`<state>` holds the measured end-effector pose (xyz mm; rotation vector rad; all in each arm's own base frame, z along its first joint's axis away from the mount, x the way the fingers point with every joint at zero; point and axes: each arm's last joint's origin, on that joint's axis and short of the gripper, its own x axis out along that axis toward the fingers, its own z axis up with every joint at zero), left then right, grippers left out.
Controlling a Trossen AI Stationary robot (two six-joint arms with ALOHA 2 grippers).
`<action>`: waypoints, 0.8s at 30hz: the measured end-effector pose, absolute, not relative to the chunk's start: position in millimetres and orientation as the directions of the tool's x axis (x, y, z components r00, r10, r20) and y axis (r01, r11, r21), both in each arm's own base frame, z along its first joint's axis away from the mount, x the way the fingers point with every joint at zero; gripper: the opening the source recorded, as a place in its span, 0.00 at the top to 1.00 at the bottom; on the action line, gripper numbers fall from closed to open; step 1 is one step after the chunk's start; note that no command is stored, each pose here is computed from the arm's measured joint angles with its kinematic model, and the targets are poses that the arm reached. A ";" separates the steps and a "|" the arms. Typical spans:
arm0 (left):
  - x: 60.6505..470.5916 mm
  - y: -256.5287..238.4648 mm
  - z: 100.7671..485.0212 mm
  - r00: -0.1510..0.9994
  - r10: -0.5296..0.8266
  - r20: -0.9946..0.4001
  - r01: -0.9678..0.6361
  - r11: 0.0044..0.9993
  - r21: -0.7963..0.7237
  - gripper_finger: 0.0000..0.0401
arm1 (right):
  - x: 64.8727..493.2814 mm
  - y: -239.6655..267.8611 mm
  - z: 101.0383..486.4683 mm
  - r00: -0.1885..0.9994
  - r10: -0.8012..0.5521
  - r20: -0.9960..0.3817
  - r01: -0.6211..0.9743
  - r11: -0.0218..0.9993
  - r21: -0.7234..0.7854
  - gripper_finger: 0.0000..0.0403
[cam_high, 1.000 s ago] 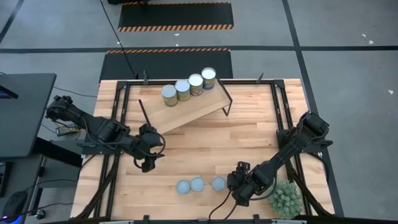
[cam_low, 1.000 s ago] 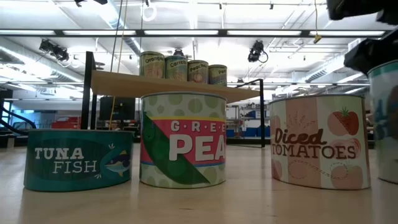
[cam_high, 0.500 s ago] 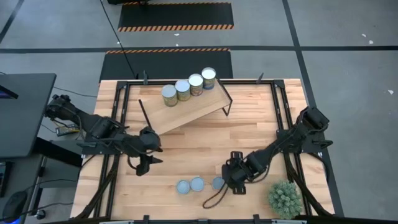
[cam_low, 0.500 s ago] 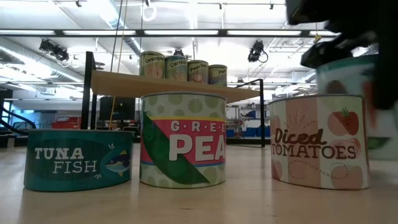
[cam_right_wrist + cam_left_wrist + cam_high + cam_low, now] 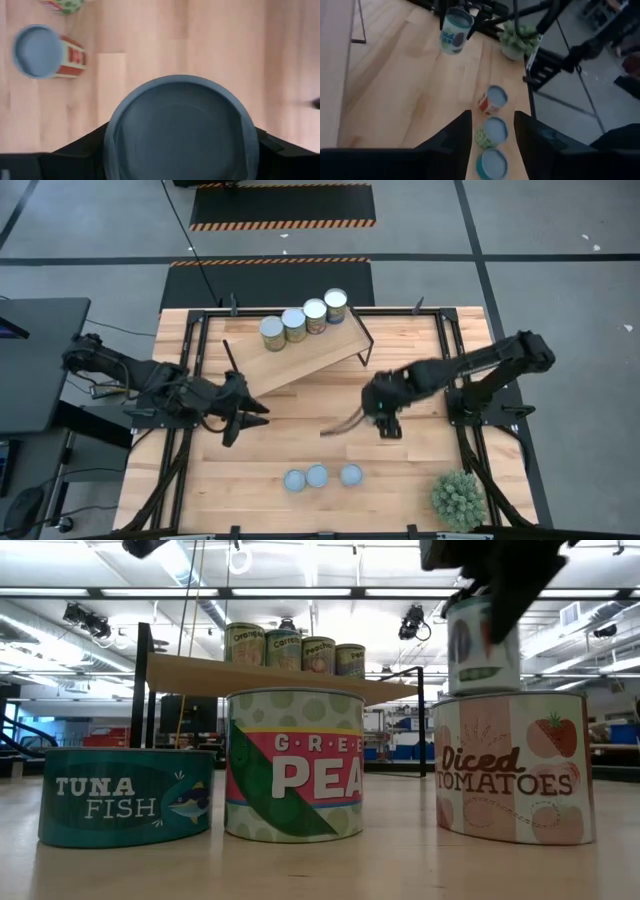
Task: Pick and place cans onto a shelf
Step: Put the canned mixed vegetables on the shelf
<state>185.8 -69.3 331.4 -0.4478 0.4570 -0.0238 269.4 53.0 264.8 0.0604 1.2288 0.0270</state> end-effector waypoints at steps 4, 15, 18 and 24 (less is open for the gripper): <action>188.4 -60.0 329.1 0.919 -0.075 -0.386 -0.118 0.883 -0.454 0.64 | 268.9 19.7 274.8 0.338 0.044 -0.940 -0.016 0.999 0.041 0.28; 198.6 -24.0 340.0 0.956 0.120 -0.268 -0.233 0.865 -0.443 0.65 | 308.1 -61.5 321.7 0.429 -0.016 -0.903 -0.144 0.986 -0.085 0.28; 199.8 -19.3 342.3 0.960 0.137 -0.245 -0.237 0.862 -0.448 0.65 | 314.1 -75.7 336.6 0.443 -0.044 -0.896 -0.175 0.975 -0.134 0.28; 200.5 -16.1 343.9 0.962 0.151 -0.229 -0.241 0.863 -0.444 0.65 | 317.7 -108.4 352.2 0.474 -0.111 -0.873 -0.196 0.954 -0.228 0.28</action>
